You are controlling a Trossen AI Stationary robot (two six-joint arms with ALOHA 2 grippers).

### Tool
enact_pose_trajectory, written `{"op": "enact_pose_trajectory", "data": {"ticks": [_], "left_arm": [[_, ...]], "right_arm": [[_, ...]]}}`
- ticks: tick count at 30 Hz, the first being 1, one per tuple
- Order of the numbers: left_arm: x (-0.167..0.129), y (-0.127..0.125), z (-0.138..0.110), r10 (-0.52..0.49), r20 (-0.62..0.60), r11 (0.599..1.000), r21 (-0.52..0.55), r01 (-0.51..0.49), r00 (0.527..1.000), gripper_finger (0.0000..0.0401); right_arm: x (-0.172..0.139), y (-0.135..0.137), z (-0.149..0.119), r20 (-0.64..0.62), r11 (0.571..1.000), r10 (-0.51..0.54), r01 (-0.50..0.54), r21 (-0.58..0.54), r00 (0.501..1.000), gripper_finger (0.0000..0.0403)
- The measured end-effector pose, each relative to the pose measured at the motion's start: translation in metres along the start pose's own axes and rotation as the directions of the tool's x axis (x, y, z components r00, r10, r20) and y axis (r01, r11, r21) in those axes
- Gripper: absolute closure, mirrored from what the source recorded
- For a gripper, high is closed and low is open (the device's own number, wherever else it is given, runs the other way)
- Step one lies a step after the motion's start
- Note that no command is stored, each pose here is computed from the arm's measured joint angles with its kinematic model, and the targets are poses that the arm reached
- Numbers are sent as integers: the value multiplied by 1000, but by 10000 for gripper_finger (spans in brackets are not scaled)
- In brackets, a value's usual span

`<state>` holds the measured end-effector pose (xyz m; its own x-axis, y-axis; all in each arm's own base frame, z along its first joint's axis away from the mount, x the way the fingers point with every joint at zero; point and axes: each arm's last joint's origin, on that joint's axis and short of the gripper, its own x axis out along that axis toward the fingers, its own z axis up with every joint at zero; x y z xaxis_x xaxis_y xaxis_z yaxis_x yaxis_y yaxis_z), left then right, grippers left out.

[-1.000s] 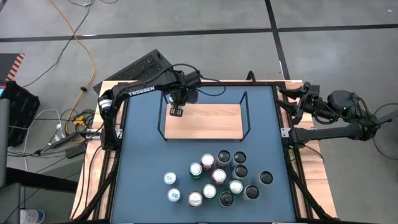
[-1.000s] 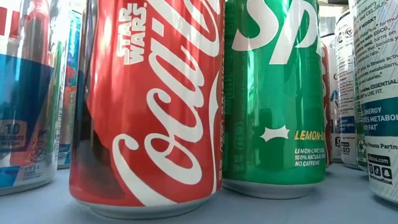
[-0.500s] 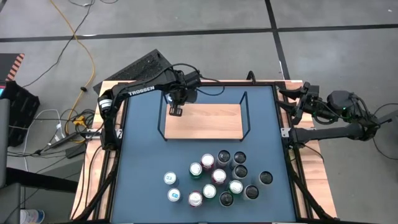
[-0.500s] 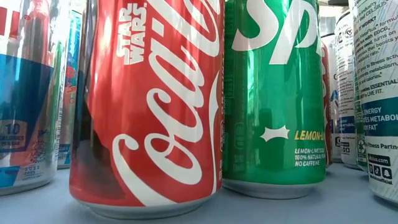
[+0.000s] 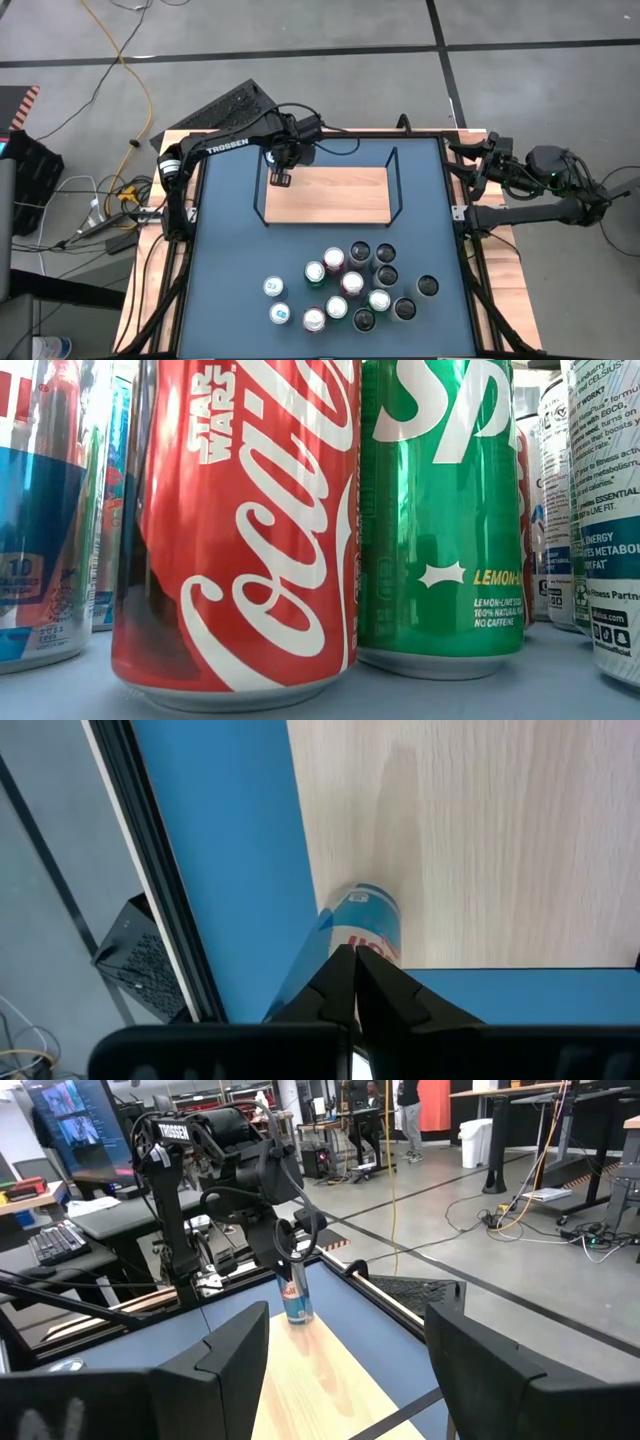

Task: Place canned beverage on shelf
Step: Put the top blue soda can on the shelf, then put the top blue soda can on the shelf aligned with the other blue soda can

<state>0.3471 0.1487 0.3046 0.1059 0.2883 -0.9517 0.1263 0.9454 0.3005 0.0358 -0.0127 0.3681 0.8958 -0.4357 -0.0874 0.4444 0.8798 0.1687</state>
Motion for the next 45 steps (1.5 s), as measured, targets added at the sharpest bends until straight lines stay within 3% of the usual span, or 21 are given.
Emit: {"op": "enact_pose_trajectory", "data": {"ticks": [9, 13, 17, 20, 23, 26, 30, 33, 41, 45], "left_arm": [[-5, 3, 2, 42, 13, 999, -24, -42, 999, 401], [-28, 3, 7, 42, 72, 997, -62, -37, 997, 401], [-67, -5, 6, -31, 139, 989, -140, 50, 990, 401], [-96, -16, 1, -119, 176, 964, -215, 156, 977, 396], [-124, -34, -1, -203, 311, 919, -266, 290, 929, 381], [-150, -59, -5, -339, 403, 893, -146, 426, 850, 356], [-168, -93, -4, -386, 416, 886, -82, 456, 824, 318], [-177, -116, -1, -365, 415, 882, -133, 452, 834, 286], [-183, -166, 6, -398, 354, 779, -357, 516, 846, 191], [-184, -179, 9, -343, 345, 656, -578, 486, 874, 168]], "right_arm": [[0, 0, 0, 0, 1000, 0, 0, 0, 1000, 142], [0, 0, 0, 0, 1000, 0, 0, 0, 1000, 142], [0, 0, 0, 0, 1000, 0, 0, 0, 1000, 142], [0, 0, 0, 0, 1000, 0, 0, 0, 1000, 142], [0, 0, 0, 0, 1000, 0, 0, -1, 1000, 142], [0, 0, 0, -3, 1000, 0, 0, -3, 1000, 142], [0, 0, -2, -15, 1000, -4, 4, -10, 1000, 142], [0, -1, -2, -23, 1000, -6, 6, -13, 1000, 142], [0, -1, -5, -45, 1000, -15, 14, -25, 999, 142], [0, -1, -5, -46, 1000, -16, 14, -26, 999, 142]]}}
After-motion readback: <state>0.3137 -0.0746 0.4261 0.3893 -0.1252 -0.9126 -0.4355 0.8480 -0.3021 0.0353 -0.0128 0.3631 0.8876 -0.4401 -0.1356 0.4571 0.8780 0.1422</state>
